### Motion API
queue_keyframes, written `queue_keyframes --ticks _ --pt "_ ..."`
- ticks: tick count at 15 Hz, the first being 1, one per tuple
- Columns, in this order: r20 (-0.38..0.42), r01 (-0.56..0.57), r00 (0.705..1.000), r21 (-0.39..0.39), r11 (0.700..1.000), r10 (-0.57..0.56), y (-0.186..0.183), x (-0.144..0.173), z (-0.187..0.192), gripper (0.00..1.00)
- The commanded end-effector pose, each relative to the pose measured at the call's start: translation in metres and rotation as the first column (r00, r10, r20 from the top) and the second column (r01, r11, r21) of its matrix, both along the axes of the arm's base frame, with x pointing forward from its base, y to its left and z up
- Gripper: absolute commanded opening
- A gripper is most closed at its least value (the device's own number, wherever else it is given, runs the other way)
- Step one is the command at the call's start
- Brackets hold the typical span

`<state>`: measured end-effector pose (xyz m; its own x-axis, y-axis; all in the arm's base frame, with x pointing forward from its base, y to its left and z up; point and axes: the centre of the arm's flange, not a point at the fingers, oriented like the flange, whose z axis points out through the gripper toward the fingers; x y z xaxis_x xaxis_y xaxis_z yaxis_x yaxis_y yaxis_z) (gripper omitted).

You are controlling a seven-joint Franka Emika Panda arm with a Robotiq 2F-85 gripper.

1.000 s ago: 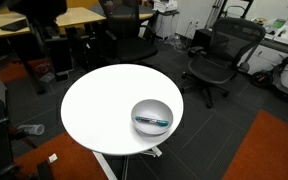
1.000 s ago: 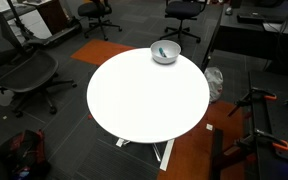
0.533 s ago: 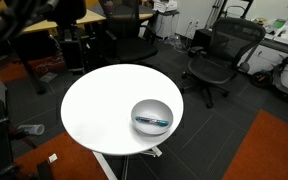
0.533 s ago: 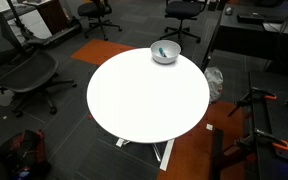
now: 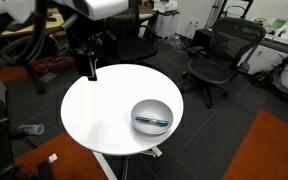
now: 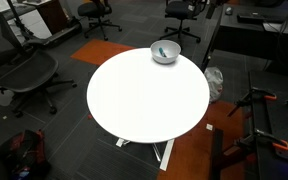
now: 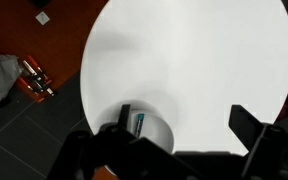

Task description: Take the marker out of the grey bowl

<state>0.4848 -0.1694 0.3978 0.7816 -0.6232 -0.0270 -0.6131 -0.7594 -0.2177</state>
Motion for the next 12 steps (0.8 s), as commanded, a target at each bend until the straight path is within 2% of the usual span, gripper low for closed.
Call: queue_keyframes --ticks 1,7,12 --pt "-0.015 0.128 0.992 -0.036 0.991 -0.129 -0.007 0.025 -0.011 1.00" --pt "-0.056 0.223 0.972 -0.094 0.970 -0.229 -0.022 0.058 -0.040 1.00" --pt "-0.014 0.236 0.970 -0.166 0.957 -0.242 -0.049 0.089 -0.062 1.00"
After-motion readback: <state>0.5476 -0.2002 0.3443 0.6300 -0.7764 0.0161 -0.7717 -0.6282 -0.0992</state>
